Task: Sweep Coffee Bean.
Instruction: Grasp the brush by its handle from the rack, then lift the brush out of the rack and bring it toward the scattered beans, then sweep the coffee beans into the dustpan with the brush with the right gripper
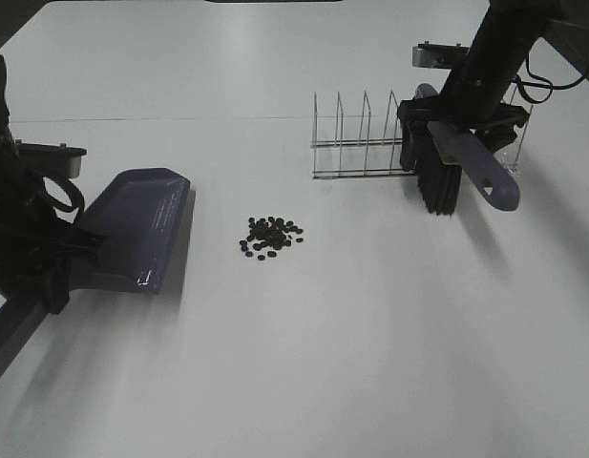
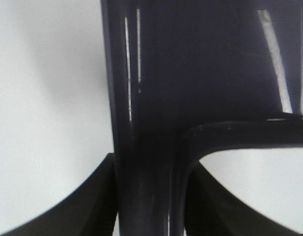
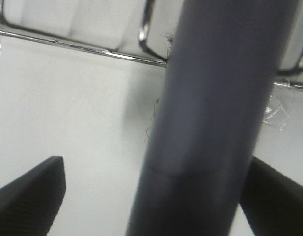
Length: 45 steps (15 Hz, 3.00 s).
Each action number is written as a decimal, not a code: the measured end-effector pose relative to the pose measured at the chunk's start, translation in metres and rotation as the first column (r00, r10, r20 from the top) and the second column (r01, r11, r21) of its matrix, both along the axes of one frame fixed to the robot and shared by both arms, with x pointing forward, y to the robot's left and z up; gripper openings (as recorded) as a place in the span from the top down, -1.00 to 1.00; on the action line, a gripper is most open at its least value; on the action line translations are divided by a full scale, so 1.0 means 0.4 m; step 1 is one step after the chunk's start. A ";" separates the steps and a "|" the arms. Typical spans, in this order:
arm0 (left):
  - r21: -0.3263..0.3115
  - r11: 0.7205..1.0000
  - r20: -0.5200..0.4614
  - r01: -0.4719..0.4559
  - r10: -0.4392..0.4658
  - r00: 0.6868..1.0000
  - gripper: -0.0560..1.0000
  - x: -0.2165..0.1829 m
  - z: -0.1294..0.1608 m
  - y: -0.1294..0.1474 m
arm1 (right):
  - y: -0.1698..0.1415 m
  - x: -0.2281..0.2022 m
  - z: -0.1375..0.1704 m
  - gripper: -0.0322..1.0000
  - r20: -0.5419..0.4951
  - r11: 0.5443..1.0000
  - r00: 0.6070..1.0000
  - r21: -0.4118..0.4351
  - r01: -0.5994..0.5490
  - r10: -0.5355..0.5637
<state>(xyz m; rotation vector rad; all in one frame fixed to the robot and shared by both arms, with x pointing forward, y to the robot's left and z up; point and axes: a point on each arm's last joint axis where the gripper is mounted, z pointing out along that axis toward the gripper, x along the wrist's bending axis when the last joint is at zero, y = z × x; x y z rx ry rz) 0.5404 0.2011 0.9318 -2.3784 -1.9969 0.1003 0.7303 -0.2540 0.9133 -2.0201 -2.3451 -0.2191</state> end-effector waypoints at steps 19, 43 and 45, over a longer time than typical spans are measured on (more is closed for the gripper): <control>-0.036 0.998 -0.009 -0.044 0.044 0.999 0.29 -0.002 0.000 -0.009 | -0.013 -0.063 0.112 0.31 0.020 0.994 0.995 -0.029 0.102 -0.101; -0.007 0.999 -0.067 -0.039 0.038 0.997 0.29 -0.014 -0.150 -0.130 | 0.246 -0.270 0.200 0.31 0.058 0.924 0.987 -0.363 -0.119 0.150; -0.008 0.999 -0.067 -0.040 0.040 0.997 0.29 -0.014 -0.150 -0.130 | 0.265 -0.270 0.166 0.31 0.031 0.904 0.984 -0.401 -0.149 0.176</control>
